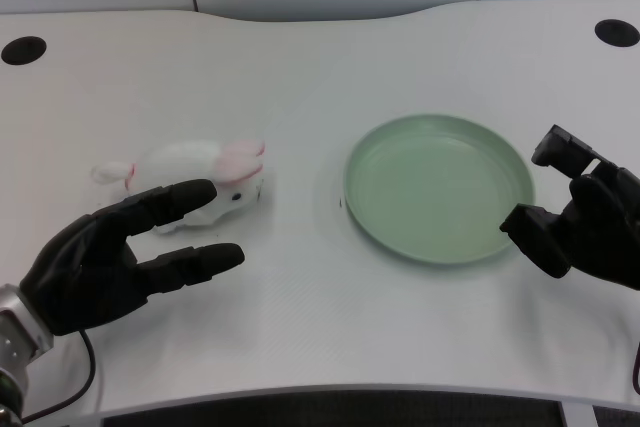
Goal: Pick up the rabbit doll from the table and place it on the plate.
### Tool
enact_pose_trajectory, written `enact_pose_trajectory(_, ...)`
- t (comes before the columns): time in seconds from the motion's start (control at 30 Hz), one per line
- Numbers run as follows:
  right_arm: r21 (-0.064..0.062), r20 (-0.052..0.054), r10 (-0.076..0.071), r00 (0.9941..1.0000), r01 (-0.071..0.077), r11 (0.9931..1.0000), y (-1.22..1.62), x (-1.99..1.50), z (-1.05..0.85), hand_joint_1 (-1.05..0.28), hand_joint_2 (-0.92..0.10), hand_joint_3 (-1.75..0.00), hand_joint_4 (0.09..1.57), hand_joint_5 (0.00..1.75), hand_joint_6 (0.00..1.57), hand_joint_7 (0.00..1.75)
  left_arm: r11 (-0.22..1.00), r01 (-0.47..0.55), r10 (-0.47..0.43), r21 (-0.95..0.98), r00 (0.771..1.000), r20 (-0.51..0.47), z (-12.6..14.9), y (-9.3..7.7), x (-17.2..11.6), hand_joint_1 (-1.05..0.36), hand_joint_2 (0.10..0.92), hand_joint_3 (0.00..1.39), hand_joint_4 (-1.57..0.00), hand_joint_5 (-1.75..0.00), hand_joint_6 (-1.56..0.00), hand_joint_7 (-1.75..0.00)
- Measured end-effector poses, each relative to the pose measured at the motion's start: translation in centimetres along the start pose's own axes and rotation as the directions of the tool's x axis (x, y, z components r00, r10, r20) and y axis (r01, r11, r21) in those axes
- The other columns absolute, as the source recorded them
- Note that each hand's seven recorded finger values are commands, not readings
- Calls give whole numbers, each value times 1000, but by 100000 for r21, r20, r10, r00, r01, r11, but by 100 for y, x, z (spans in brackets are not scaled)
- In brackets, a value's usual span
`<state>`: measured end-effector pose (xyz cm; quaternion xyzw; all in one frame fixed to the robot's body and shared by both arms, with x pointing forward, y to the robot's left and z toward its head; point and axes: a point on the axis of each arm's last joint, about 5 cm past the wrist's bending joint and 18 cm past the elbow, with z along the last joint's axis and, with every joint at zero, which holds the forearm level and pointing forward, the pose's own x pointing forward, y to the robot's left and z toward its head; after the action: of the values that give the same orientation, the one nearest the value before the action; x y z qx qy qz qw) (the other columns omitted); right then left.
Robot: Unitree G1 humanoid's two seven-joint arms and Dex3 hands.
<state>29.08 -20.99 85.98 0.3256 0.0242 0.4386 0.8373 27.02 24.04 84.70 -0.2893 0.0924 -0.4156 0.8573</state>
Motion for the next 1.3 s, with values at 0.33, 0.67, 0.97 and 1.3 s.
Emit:
enact_pose_trajectory(0.33,-455,154,-454,99999,455,99998,-1,-10,-5,-653,-919,-52,1040,1746,803,1746,99998,68,-69,-614,100000,-202,-2,0,3,-866,921,213,-842,-19,-741,-12)
enact_pose_trajectory(0.67,-443,194,-525,99998,525,99998,-1,-11,-4,-664,-921,-38,1053,1746,811,1746,99997,162,-164,-740,100000,-252,-4,-1,6,-863,921,221,-847,-17,-745,-10)
enact_pose_trajectory(0.97,-742,242,-1286,99991,1287,99989,-1,-12,0,-665,-921,-38,1046,1746,793,1746,99999,241,-243,370,99998,542,-3,-4,14,-841,921,219,-831,-6,-738,-3)
enact_pose_trajectory(1.3,-495,-78,-1510,99989,1510,99987,-6,-30,12,-657,-921,-37,1047,1746,804,1746,93381,5170,-13517,35401,96715,21530,377,-153,251,-843,921,137,-805,-6,-704,-2)
